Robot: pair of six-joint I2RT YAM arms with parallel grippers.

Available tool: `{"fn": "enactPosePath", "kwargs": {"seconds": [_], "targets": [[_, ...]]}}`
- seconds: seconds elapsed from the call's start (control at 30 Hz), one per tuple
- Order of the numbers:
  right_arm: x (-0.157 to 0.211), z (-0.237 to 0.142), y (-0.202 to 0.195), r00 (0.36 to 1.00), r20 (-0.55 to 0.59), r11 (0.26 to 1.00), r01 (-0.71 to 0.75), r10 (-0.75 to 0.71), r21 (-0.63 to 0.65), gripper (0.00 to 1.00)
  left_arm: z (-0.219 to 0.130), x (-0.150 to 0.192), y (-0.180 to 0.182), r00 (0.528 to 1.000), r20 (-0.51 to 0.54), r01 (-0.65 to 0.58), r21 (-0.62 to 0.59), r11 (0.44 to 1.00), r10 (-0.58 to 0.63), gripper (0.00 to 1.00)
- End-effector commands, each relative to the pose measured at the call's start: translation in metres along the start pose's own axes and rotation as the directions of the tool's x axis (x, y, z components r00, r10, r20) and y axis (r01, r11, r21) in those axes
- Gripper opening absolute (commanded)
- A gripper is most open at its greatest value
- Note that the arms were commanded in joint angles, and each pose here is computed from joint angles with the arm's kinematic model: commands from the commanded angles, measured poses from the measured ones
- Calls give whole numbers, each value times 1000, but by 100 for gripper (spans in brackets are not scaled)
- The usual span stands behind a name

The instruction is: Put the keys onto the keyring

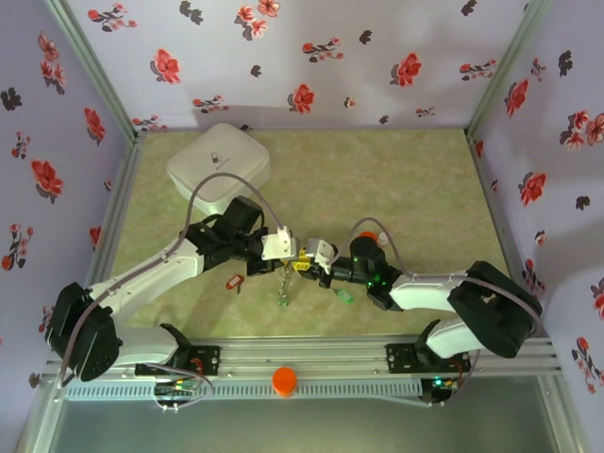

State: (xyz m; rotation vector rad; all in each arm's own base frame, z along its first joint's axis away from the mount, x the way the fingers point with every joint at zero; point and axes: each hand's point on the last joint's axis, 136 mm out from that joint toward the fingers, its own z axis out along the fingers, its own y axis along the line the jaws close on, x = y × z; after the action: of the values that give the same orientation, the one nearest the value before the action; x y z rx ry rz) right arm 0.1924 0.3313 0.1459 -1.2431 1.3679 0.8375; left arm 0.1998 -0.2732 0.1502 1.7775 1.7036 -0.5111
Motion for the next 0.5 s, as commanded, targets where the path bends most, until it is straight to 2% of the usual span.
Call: {"fn": "enactPosePath", "kwargs": {"seconds": [0.0, 0.3, 0.47], "targets": [[-18, 4, -4, 998, 60, 1000, 14, -14, -8, 16, -6, -11, 1, 998, 55, -6, -6, 1000, 6, 0], [-22, 7, -4, 998, 66, 1000, 13, -11, -19, 14, -6, -11, 0, 999, 53, -7, -1, 1000, 7, 0], [-22, 8, -3, 998, 68, 1000, 14, -13, -25, 0, -10, -17, 4, 997, 80, -6, -24, 1000, 8, 1]]}}
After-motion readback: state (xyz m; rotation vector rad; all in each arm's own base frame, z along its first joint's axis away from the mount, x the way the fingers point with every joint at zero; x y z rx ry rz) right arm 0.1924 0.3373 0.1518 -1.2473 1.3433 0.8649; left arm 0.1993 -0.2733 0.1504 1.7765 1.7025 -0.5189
